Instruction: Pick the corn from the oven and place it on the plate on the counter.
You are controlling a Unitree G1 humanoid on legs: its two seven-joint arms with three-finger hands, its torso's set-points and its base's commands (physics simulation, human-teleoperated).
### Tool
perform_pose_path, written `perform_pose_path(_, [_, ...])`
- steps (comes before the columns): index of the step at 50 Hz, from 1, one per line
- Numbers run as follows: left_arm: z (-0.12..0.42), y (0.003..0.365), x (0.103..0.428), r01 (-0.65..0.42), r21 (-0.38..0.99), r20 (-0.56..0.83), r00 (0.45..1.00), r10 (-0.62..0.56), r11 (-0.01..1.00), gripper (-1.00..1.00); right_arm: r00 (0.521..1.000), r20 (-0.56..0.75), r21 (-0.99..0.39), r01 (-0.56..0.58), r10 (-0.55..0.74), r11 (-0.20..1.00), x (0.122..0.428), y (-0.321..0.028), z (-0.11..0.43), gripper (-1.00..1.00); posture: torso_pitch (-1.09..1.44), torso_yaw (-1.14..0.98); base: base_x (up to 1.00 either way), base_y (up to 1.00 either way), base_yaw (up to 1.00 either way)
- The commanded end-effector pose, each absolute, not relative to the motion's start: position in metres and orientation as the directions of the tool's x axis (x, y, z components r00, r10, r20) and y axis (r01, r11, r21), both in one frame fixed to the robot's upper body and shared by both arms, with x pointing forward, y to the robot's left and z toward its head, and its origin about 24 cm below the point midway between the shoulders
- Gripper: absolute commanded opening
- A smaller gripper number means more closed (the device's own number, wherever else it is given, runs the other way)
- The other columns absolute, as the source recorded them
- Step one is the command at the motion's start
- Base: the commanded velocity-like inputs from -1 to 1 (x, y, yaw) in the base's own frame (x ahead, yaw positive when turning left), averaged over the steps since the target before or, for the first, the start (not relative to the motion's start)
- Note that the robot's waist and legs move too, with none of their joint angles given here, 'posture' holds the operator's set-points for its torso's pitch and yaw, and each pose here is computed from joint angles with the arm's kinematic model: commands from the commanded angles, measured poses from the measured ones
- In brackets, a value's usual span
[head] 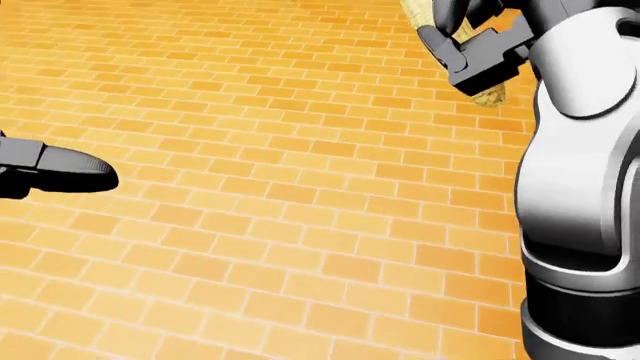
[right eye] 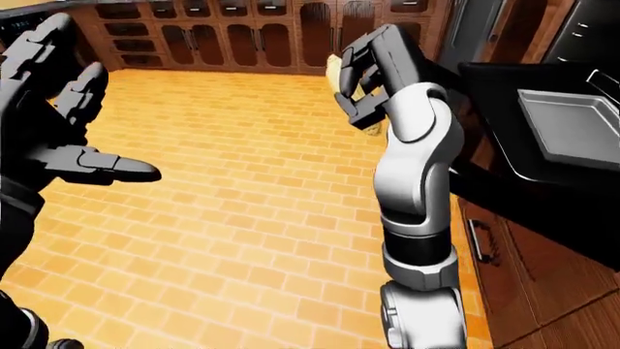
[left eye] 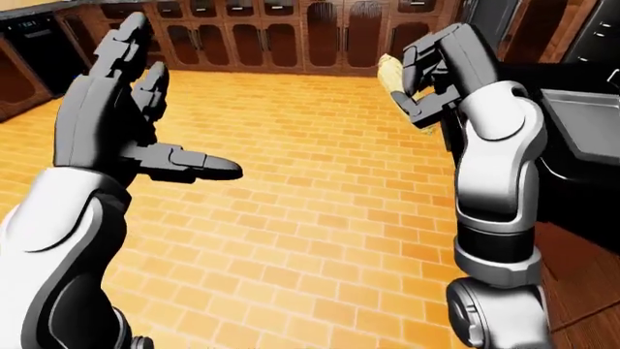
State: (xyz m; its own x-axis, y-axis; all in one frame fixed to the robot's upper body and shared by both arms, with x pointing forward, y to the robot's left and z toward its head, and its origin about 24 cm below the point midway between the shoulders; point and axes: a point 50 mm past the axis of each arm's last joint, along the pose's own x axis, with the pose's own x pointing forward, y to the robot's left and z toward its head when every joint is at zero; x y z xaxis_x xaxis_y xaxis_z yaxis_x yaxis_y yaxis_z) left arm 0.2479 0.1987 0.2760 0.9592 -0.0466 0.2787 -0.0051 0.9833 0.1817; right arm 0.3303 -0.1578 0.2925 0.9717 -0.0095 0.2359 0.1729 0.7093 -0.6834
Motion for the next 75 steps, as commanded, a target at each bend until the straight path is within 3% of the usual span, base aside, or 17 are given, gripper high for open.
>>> perform_pose_path(1, [0.284,0.201,0.246,-0.032,0.188,0.321,0.947,-0.031,0.982,1.00,0.946,0.323,-0.670,0.224,0.006,0.707,0.325,-0.154,0.310,-1.00,0.00,0.00,0.46,0.00,0.00])
perform_pose_path(75, [0.284,0.193,0.242,-0.019,0.204,0.332,0.942,-0.051,0.979,1.00,0.948,0.317,-0.639,0.202,0.015,0.742,0.326,-0.154,0.294,-1.00,0.00,0.00,0.92,0.02,0.00])
